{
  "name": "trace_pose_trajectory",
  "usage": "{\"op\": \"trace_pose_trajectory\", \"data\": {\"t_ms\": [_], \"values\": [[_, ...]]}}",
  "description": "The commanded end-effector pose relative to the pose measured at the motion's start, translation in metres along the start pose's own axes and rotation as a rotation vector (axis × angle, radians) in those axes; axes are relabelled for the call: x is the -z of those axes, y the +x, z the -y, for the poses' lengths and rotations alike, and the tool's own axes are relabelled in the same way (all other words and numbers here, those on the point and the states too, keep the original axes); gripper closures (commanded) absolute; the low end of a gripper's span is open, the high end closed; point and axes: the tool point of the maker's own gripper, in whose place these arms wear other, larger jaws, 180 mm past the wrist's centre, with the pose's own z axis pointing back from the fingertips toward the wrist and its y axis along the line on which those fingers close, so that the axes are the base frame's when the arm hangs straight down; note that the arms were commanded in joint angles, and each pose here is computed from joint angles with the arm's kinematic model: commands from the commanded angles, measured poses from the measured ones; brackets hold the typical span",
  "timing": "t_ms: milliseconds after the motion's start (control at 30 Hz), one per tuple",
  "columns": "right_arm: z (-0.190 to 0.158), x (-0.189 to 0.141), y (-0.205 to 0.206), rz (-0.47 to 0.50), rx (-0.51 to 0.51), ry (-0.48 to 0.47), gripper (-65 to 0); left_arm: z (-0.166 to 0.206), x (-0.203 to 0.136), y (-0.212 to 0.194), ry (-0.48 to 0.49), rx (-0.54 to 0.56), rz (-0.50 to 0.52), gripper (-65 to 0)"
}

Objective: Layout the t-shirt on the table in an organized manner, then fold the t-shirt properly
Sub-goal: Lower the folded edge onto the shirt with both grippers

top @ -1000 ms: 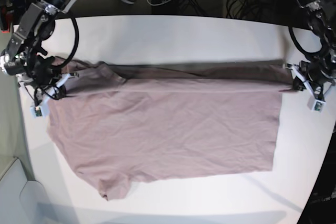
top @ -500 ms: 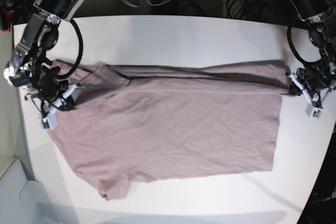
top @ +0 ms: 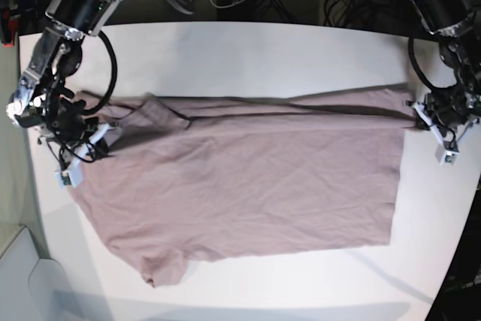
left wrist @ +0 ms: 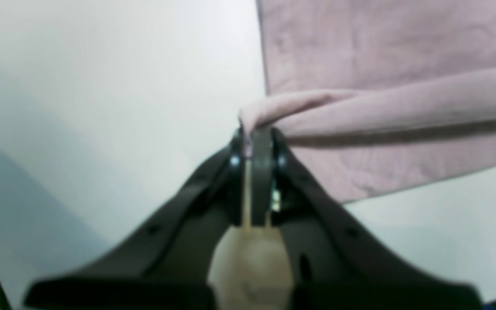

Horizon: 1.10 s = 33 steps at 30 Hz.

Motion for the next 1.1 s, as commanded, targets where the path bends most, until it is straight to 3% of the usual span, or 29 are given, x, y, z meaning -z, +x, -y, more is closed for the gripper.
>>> {"op": "trace_pose_trajectory", "data": {"t_ms": [0,167,333,467,600,800,1067], "values": [[0.004,-0.005,0.022,0.065,-0.014,-0.009,0.0,-0.011,-0.007,0.016,0.025,0.007,0.049,-3.6],[0.006,-0.006,0.023,0.063,-0.017,-0.012,-0.6,-0.01,0.002,0.012,0.005,-0.019,0.058,-23.4],[0.005,-0.006,0.019,0.056,-0.016,-0.011,-15.0,-0.01,0.006,0.009,-0.007,-0.036,0.063,-42.9],[0.007,-0.008,0.019,0.059,-0.015,-0.018,-25.1,-0.012,0.001,0.012,0.002,-0.03,0.066,-52.3],[0.011,-0.01,0.018,0.055,-0.017,-0.026,-28.5,-0.013,-0.008,0.007,0.025,0.0,0.043,-53.2],[0.023,-0.016,0.008,0.048,0.002,-0.053,-28.5,-0.004,-0.021,-0.014,0.046,0.054,0.021,-53.2],[0.033,-0.02,0.003,0.05,0.041,-0.077,-28.5,0.019,-0.012,-0.038,-0.005,0.024,0.029,-53.1]]}}
